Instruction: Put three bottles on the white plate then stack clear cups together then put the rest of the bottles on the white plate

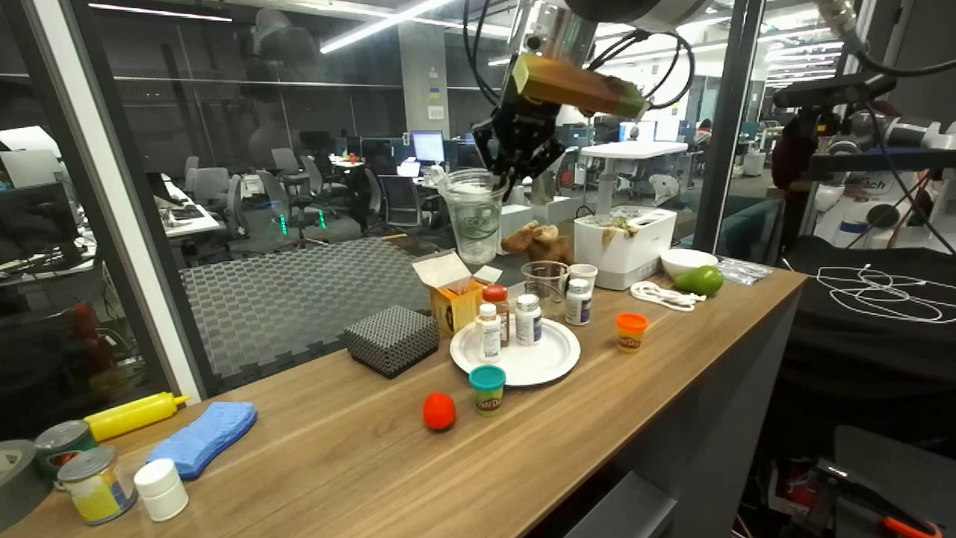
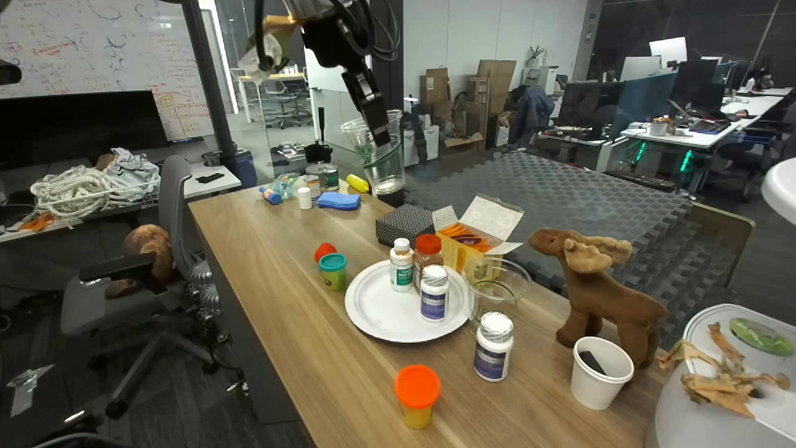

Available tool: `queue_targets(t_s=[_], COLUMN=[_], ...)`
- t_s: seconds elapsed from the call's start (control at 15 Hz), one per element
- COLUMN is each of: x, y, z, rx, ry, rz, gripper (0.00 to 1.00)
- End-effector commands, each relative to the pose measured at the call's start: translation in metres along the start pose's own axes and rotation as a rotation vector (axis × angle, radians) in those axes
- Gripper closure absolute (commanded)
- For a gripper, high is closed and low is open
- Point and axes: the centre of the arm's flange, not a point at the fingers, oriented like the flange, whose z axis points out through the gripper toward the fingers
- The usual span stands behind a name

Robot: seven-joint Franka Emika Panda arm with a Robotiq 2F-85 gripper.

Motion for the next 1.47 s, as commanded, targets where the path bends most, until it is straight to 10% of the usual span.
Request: queue_targets(t_s=[0.0,0.67,1.4], x=[-0.010,0.046,0.069], y=[0.048,0.163,0.201], z=[-0.031,-0.005,0.052], rx=[-0.011,0.010,0.059], ry=[0.053,0.012,-0.008], rz=[0.077,0.322,0.405], gripper=[0.98,0.98,0.98])
